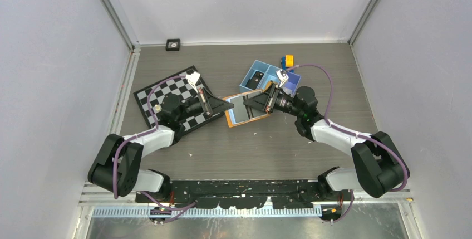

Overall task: Take the credit cards out of the card holder
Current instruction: Remove the credit card from the card holder.

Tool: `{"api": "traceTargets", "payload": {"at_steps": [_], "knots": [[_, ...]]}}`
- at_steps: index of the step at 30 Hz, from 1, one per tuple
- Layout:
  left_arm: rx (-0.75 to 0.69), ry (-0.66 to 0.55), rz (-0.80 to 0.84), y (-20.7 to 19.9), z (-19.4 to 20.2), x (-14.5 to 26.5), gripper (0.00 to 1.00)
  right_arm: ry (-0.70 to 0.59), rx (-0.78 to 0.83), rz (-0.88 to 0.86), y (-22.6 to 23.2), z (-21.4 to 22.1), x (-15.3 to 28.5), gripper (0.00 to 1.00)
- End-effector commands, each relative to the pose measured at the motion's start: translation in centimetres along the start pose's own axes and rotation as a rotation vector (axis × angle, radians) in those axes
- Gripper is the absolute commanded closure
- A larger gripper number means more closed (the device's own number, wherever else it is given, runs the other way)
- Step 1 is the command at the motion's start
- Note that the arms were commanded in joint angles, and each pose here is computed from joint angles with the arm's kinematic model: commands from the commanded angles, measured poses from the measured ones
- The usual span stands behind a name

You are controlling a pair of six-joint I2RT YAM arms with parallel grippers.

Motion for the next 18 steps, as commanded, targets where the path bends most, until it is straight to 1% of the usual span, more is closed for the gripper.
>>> {"api": "traceTargets", "payload": {"at_steps": [1,4,5,6,7,11,14,18], "knots": [[-0.042,-0.018,0.058,-1.0,-0.5,-0.1,1.00,0.038,0.054,-0.082,2.1,0.6,-0.2,0.84],[-0.043,-0.019,0.059,-1.0,-0.6,-0.1,1.00,0.049,0.050,-0.082,2.1,0.8,-0.4,0.85],[-0.042,-0.019,0.058,-0.9,-0.6,-0.1,1.00,0.050,0.049,-0.084,2.1,0.7,-0.5,0.89],[-0.041,-0.019,0.058,-0.9,-0.6,-0.1,1.00,0.052,0.049,-0.092,2.3,0.8,-0.4,0.96],[-0.042,-0.020,0.058,-0.9,-0.6,-0.1,1.00,0.045,0.056,-0.096,2.5,0.6,-0.3,0.99],[-0.043,-0.027,0.048,-0.8,-0.7,0.1,0.96,-0.026,0.063,-0.061,2.2,-0.3,0.7,1.00],[-0.038,-0.033,0.042,-0.6,-0.9,0.3,0.97,-0.053,0.055,-0.056,2.0,-0.8,1.0,1.00],[-0.039,-0.046,0.046,-0.6,-1.1,0.5,0.99,-0.064,0.038,-0.067,2.0,-1.3,1.2,1.00]]}}
Point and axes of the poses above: each gripper's point midway between its finger pads, its own x axis back along the fingers, its own y axis along the line the jaws close on, z = x × y, the point moved 4 cm from there along x, back along the fingers, and after that the axes turned 13 degrees about -x, right-handed, at the moved point
